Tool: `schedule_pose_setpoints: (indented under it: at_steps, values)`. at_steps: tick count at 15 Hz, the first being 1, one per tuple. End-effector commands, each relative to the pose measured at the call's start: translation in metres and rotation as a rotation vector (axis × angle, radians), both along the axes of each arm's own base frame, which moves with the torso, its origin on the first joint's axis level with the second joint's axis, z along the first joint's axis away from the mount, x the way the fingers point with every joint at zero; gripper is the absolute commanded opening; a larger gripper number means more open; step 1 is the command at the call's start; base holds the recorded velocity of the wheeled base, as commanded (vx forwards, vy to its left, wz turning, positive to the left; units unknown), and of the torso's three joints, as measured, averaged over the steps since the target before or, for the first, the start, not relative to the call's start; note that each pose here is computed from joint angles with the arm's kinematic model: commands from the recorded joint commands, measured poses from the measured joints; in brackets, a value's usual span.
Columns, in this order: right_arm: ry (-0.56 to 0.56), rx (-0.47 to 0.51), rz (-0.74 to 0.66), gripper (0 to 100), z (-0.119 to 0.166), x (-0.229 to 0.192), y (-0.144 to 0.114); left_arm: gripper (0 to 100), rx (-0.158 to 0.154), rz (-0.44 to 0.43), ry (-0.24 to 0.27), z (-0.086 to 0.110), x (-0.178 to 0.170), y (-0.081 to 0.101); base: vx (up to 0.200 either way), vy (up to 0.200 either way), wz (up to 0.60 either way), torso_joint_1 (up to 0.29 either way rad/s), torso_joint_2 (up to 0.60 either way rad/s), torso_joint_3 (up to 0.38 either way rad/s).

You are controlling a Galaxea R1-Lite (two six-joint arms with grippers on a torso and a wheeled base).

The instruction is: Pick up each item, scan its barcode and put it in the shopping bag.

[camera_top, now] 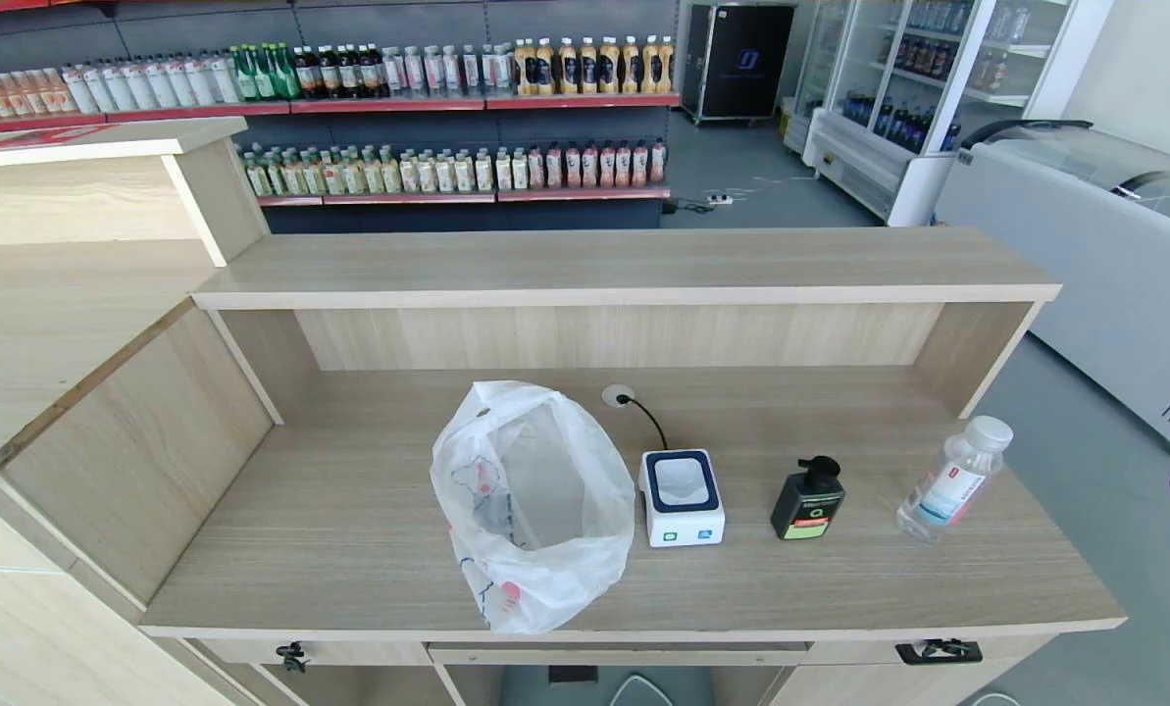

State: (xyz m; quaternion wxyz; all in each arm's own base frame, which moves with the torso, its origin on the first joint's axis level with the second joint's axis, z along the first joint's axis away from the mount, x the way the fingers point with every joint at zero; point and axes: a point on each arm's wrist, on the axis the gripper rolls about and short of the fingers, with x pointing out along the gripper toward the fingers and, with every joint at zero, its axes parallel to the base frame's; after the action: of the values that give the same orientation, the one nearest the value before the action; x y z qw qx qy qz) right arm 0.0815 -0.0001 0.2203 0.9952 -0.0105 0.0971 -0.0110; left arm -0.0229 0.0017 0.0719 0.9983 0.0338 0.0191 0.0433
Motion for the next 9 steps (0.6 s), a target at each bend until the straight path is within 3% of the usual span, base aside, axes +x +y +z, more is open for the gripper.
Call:
schedule_pose_setpoints:
  at_steps: [1, 5, 9]
  values:
    - [0.205, -0.056, 0.039, 100, -0.018, 0.072, 0.0, 100, 0.0, 0.001, 0.0, 0.0, 0.0, 0.0, 0.0, 0.0, 0.0, 0.0, 0.0, 0.0]
    - [0.268, -0.143, 0.096, 100, -0.05, 0.089, -0.005, 100, 0.0, 0.001, 0.0, 0.0, 0.0, 0.0, 0.0, 0.0, 0.0, 0.0, 0.0, 0.0]
    - [0.265, -0.136, 0.124, 100, -0.081, 0.114, -0.012, 100, 0.0, 0.001, 0.0, 0.0, 0.0, 0.0, 0.0, 0.0, 0.0, 0.0, 0.0, 0.0]
